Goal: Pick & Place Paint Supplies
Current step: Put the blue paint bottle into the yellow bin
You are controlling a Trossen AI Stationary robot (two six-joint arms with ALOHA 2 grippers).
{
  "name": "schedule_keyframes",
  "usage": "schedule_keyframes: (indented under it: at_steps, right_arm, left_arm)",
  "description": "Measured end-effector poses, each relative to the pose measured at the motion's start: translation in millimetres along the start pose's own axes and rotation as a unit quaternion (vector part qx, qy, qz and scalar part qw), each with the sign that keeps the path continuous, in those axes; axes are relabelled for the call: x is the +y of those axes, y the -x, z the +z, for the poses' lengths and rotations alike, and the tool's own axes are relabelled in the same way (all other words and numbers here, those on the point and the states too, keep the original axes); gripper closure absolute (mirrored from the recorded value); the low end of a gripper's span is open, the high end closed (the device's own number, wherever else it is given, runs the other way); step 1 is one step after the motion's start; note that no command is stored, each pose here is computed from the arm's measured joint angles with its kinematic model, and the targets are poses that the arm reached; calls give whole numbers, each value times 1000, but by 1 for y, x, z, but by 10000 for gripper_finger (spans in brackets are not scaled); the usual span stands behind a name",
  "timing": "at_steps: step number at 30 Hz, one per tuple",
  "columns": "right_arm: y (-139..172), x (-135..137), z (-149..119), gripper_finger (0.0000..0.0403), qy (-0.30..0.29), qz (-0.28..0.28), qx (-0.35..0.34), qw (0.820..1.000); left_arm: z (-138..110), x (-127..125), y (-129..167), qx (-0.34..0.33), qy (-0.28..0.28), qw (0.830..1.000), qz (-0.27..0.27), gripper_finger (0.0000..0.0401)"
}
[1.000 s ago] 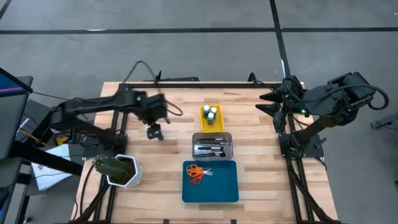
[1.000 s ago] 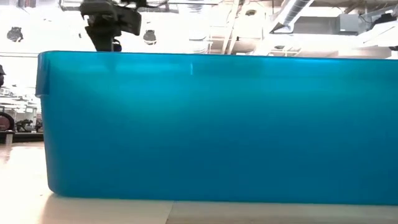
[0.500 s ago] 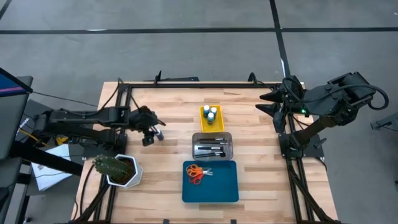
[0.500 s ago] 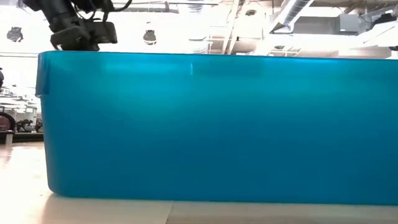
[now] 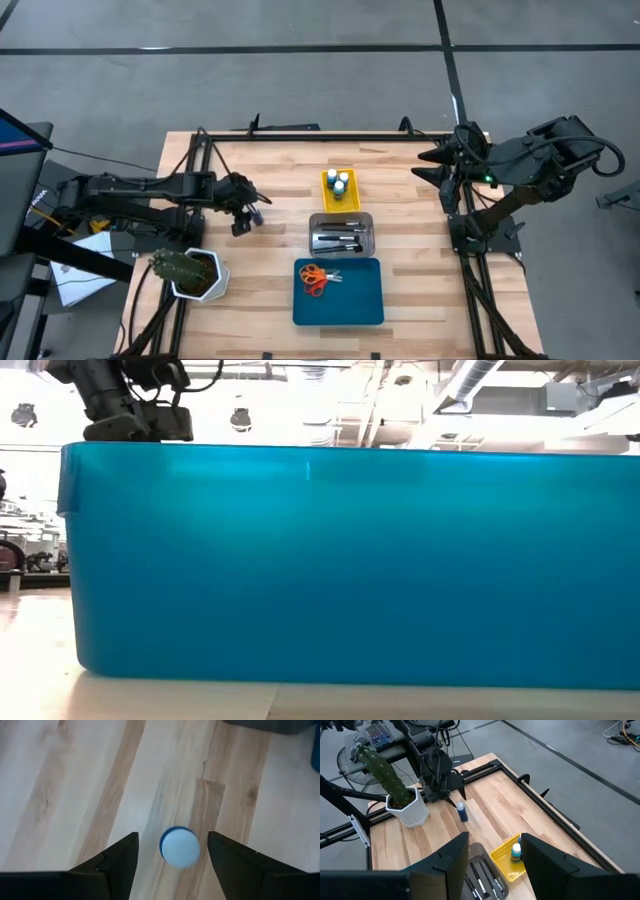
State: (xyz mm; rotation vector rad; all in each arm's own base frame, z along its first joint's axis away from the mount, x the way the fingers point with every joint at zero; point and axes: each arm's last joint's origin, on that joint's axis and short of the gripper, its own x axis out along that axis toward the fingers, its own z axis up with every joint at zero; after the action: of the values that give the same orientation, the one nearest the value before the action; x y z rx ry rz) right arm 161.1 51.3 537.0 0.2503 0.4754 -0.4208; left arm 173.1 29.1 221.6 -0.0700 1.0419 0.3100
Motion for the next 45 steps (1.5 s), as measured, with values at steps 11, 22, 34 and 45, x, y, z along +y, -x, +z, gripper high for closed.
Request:
schedule_keyframes:
  at_steps: [11,22,34,45]
  right_arm:
    - [2,-2,0,228,-2,3,-1,1000]
    - [7,-7,1,228,-11,6,-6,1000]
    - [7,-7,1,228,-10,5,-7,1000]
    - [4,-11,3,228,-7,-12,-10,1000]
  left_arm:
    - [1,-4,-19,50,-8,999,-6,192]
    - [1,-3,-19,50,-6,999,-5,247]
    - [14,-3,-9,25,23,999,-10,294]
    - [116,-9,23,-31,-18,999,-24,294]
